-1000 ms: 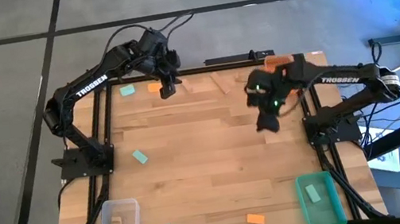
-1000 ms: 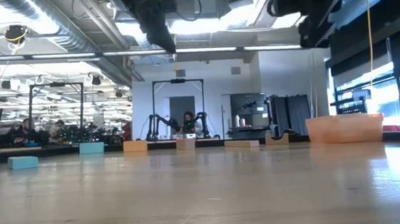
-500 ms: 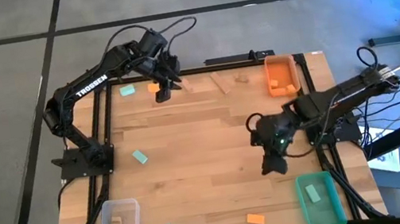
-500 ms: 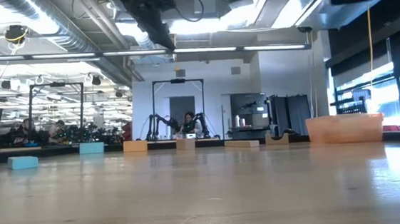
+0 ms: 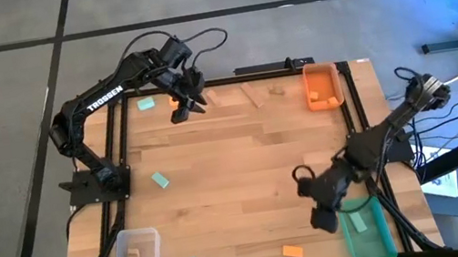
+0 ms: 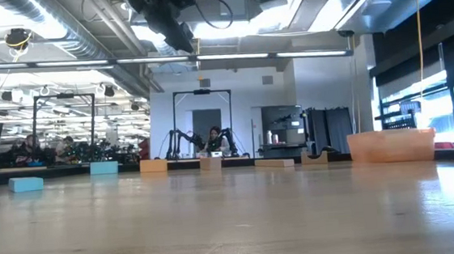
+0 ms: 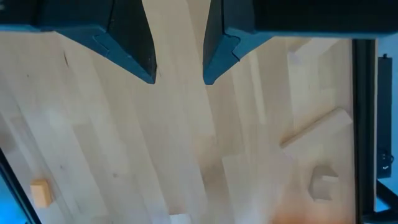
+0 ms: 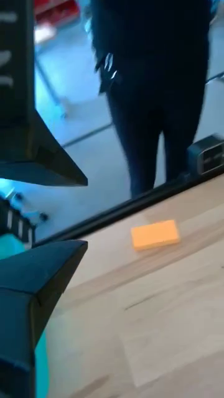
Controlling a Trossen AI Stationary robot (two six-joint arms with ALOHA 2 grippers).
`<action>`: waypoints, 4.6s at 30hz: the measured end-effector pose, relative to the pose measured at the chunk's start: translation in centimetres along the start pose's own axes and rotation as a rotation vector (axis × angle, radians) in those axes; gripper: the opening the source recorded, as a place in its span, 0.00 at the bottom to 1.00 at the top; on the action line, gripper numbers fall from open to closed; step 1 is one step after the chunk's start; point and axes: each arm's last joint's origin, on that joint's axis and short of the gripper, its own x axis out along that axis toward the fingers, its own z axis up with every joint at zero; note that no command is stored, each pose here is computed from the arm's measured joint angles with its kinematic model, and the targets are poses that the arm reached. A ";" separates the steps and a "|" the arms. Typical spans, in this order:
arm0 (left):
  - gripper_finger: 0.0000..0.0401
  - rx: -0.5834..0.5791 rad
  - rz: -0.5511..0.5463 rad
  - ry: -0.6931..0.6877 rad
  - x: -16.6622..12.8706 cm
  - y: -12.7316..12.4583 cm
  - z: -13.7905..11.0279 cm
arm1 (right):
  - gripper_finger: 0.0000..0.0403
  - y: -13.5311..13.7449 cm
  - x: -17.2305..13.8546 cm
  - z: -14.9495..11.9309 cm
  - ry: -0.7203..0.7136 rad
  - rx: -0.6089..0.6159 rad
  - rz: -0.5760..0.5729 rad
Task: Sort & place blocks by color
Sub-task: Put the orange block into the orange bin
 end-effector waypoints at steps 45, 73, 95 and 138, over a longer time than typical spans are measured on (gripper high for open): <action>0.30 -0.121 0.124 0.053 0.4 -0.2 0.5 | 0.38 -0.3 15.3 -0.8 -0.156 -0.412 -0.198; 0.30 -0.123 0.122 0.051 0.4 -0.2 0.5 | 0.44 -0.5 15.1 0.0 -0.166 -0.366 -0.191; 0.30 -0.124 0.122 0.051 0.4 -0.2 0.5 | 0.53 -1.3 17.0 -0.9 -0.124 -0.382 -0.241; 0.30 -0.121 0.125 0.053 0.4 -0.2 0.5 | 0.53 -3.5 16.3 2.5 -0.028 -0.350 -0.375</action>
